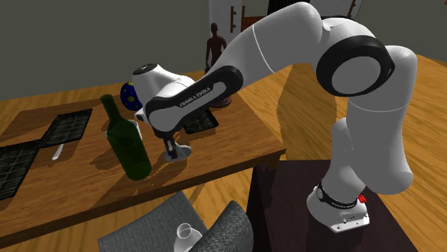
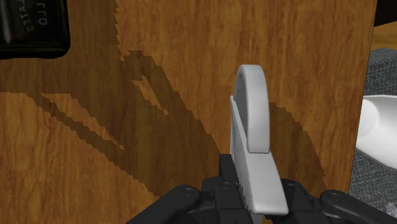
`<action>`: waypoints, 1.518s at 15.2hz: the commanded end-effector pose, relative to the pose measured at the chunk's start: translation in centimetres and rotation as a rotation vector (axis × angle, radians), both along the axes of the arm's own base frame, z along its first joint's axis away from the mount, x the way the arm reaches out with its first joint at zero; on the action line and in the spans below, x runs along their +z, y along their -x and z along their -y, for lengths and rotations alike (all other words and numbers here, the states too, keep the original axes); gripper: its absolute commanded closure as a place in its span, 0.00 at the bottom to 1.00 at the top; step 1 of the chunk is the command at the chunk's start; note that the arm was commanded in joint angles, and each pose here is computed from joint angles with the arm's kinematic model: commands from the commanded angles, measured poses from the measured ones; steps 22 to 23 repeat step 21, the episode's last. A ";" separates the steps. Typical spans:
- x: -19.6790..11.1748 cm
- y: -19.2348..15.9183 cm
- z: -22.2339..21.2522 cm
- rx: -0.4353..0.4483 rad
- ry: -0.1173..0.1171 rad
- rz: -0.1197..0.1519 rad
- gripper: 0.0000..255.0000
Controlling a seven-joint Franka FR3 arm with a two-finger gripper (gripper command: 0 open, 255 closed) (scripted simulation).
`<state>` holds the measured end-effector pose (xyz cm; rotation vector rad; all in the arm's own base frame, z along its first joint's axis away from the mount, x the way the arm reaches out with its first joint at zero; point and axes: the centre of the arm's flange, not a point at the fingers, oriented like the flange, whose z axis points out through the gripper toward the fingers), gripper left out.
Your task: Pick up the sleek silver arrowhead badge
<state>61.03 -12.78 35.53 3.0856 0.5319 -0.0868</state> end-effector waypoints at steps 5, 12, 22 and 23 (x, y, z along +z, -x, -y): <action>0.5 0.0 0.0 0.000 0.000 0.000 1.00; 4.2 0.0 0.0 0.000 0.000 0.000 1.00; 8.0 0.0 0.0 0.000 0.000 0.000 1.00; 8.0 0.0 0.0 0.000 0.000 0.000 1.00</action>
